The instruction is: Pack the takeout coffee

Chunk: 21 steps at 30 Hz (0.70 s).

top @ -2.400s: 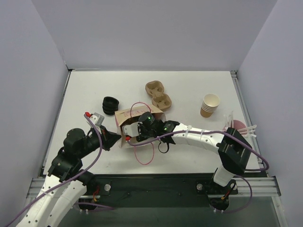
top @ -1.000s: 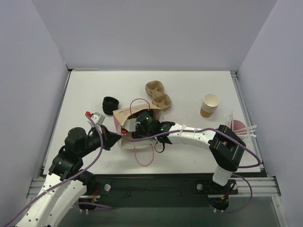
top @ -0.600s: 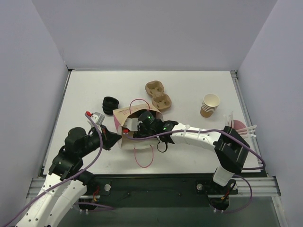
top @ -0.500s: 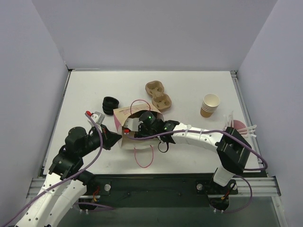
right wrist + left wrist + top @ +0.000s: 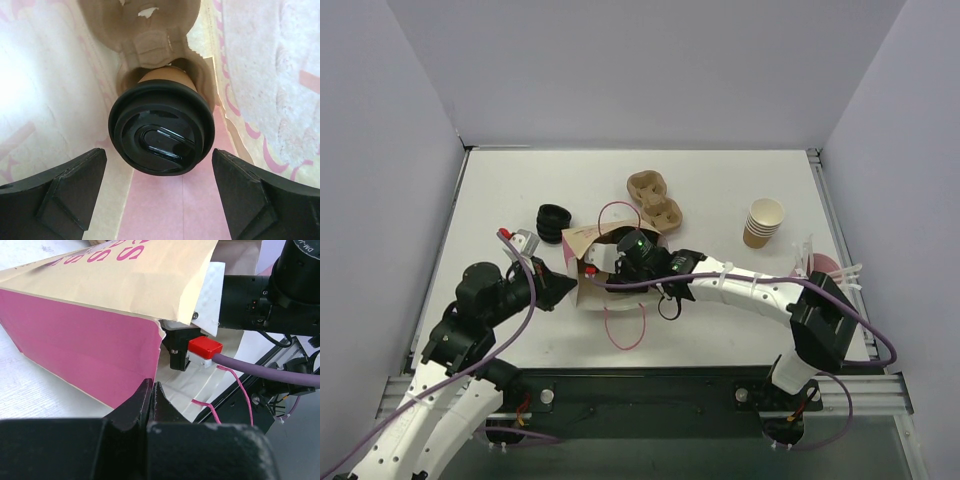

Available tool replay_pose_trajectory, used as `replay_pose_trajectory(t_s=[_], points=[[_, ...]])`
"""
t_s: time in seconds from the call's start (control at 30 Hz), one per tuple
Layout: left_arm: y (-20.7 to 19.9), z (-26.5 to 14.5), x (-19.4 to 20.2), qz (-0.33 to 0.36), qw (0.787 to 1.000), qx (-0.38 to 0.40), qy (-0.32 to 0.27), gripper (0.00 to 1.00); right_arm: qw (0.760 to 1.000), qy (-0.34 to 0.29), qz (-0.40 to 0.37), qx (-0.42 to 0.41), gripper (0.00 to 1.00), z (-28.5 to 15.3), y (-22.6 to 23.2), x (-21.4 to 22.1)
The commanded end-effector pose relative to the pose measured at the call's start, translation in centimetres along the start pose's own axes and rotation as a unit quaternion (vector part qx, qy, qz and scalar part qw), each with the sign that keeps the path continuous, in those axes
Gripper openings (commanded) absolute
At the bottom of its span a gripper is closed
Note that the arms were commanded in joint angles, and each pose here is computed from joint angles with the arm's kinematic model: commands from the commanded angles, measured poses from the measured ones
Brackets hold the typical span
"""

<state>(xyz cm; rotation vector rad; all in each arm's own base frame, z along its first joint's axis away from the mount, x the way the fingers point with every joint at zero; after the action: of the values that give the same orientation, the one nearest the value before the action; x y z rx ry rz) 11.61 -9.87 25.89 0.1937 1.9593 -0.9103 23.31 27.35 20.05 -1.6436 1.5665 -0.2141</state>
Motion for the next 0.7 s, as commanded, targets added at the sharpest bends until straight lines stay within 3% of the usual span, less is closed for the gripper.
replay_pose_trajectory(t_s=[0.0, 0.67], points=[[-1.1, -0.4, -1.8, 0.007, 0.999, 0.016, -0.035, 0.0, 0.999, -0.024, 0.032, 0.032, 0.92, -2.4, -2.6, -1.3], [-2.1, -0.4, -3.2, -0.025, 0.999, 0.019, -0.03, 0.0, 0.997, -0.029, 0.071, 0.007, 0.91, -6.1, -4.4, -2.7]])
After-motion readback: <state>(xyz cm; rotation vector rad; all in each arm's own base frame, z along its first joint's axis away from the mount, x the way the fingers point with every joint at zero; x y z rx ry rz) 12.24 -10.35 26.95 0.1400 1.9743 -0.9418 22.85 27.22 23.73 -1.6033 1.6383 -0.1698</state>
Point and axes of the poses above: each gripper's point midway between its finger pads, its own z axis out along the fingers, its own y axis along the line the jaws close on, x = y × z, the point moved 10 cm from there along -z, back along the fingers, and after that the axes turned 2 degrees about -z, right-handed, at the moved point
